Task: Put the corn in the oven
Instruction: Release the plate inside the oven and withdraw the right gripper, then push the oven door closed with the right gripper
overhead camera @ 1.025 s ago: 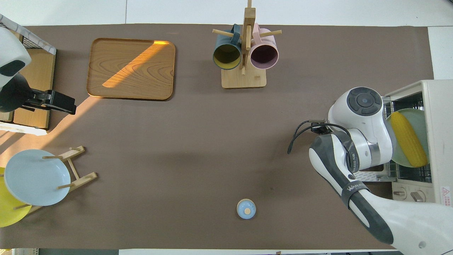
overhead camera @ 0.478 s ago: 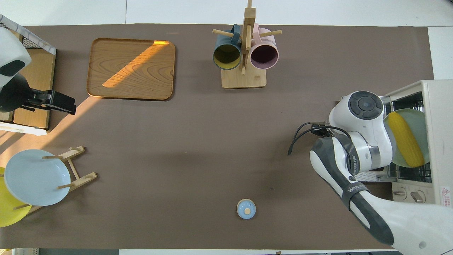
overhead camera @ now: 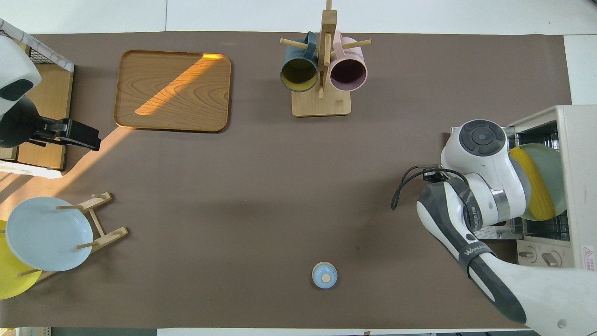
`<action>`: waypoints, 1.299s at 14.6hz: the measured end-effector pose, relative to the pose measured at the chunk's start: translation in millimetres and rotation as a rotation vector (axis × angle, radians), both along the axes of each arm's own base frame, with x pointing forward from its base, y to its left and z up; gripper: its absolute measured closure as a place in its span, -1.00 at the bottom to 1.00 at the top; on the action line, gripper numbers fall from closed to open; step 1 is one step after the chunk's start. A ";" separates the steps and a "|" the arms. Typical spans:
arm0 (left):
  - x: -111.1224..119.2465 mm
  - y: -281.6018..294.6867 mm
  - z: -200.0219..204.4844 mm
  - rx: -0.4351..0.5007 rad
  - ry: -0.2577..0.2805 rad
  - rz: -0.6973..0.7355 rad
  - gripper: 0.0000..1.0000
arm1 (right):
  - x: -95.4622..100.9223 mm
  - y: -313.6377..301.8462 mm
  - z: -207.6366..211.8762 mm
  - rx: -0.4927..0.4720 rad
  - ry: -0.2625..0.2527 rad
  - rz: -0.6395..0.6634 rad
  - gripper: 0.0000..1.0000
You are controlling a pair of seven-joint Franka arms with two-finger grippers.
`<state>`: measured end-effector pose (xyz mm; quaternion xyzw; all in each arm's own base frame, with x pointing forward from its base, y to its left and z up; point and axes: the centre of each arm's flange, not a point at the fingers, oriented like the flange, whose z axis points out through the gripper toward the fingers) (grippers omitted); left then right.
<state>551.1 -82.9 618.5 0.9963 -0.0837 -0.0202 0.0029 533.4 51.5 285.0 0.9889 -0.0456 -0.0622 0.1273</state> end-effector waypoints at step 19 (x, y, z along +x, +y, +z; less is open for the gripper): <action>0.0 0.0 0.0 0.000 0.000 0.000 -1.00 | 9.2 -147.1 215.6 0.117 0.017 0.146 0.98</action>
